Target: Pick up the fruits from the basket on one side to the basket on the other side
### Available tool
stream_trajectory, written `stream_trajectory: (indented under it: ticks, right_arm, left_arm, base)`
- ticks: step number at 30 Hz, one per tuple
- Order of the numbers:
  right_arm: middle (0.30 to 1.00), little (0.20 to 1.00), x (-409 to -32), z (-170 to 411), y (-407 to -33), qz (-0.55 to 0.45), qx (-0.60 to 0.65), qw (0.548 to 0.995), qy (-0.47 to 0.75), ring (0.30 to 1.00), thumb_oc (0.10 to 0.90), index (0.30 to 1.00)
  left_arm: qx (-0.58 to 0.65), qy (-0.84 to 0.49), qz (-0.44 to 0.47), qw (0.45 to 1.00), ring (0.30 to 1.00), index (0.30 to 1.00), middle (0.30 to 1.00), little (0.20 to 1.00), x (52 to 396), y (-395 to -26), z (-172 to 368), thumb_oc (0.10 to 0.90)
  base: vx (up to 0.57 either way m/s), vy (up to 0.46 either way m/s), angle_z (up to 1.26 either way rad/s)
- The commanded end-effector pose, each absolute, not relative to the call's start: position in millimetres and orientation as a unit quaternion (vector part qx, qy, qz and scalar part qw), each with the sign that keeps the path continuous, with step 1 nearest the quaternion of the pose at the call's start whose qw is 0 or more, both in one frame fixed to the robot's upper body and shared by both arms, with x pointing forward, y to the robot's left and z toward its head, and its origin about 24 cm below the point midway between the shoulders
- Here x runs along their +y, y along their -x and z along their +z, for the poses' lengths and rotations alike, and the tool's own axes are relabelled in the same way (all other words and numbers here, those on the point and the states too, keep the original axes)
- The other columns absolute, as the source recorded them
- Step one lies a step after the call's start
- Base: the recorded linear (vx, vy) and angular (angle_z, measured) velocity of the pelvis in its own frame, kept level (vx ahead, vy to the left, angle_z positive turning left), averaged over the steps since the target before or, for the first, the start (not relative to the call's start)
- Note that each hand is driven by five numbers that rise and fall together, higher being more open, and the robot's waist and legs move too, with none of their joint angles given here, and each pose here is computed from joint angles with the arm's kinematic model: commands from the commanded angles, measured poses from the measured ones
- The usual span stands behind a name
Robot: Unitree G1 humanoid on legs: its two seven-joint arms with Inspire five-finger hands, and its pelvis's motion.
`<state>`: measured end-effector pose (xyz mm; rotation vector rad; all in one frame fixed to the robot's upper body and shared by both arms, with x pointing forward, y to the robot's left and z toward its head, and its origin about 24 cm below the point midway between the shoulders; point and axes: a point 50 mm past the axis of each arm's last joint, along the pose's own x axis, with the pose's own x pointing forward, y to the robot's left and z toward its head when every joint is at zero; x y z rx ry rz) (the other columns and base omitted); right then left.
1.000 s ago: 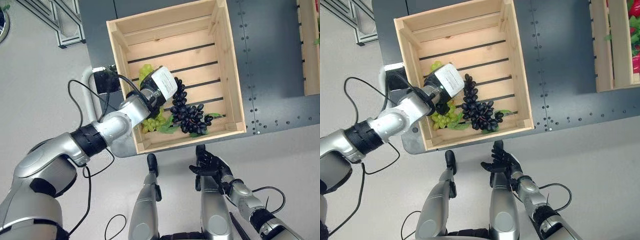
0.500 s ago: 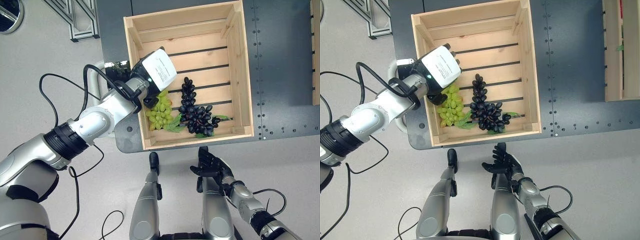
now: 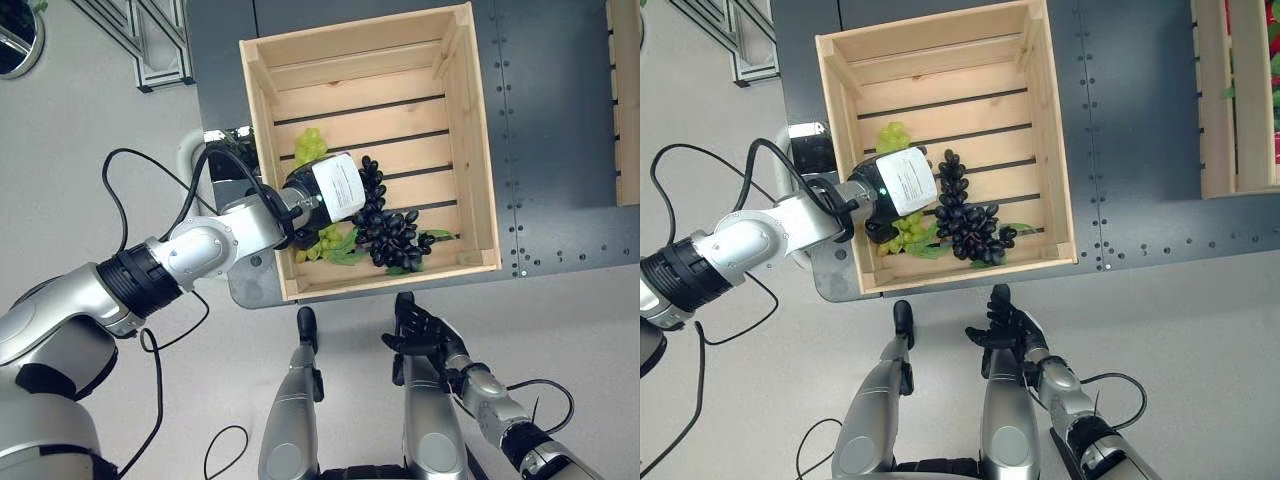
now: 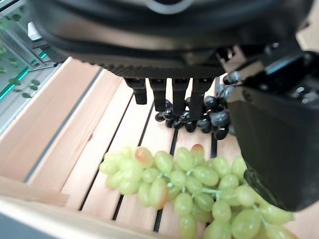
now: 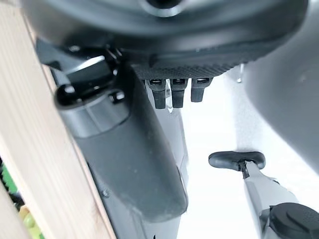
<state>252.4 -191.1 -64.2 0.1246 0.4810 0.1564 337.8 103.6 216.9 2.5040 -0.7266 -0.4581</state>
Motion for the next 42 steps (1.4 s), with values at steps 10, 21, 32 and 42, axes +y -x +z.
stream_trajectory:
  ticks: [10, 21, 32, 42]
  right_arm:
    - [0.9, 0.9, -184.3, -55.8, -255.7, 0.092, 0.207, 0.97, -0.085, 0.9, 0.8, 0.9]
    - [0.9, 0.9, -179.8, -53.8, -260.0, 0.1, 0.206, 0.97, -0.083, 0.9, 0.8, 0.9]
    - [0.9, 0.9, -164.2, -49.4, -268.7, 0.113, 0.202, 0.969, -0.088, 0.9, 0.8, 0.9]
    - [0.9, 0.9, -164.4, -47.9, -269.4, 0.107, 0.191, 0.972, -0.09, 0.9, 0.8, 0.9]
  left_arm:
    - [-0.249, -0.943, -0.054, 0.214, 0.9, 0.9, 0.9, 0.9, 111.1, -363.6, 272.4, 0.8]
    - [-0.136, -0.979, -0.018, 0.149, 0.9, 0.9, 0.9, 0.9, 124.5, -381.5, 256.7, 0.8]
    - [-0.037, -0.99, 0.019, 0.132, 0.3, 0.3, 0.3, 0.3, 122.6, -393.9, 239.2, 0.4]
    - [-0.096, -0.977, 0.079, 0.173, 0.3, 0.3, 0.3, 0.3, 128.5, -396.1, 245.0, 0.4]
  base:
    - [0.0, 0.0, 0.0]
    - [0.0, 0.006, -0.02]
    - [0.0, 0.001, 0.0]
    - [0.0, 0.0, 0.0]
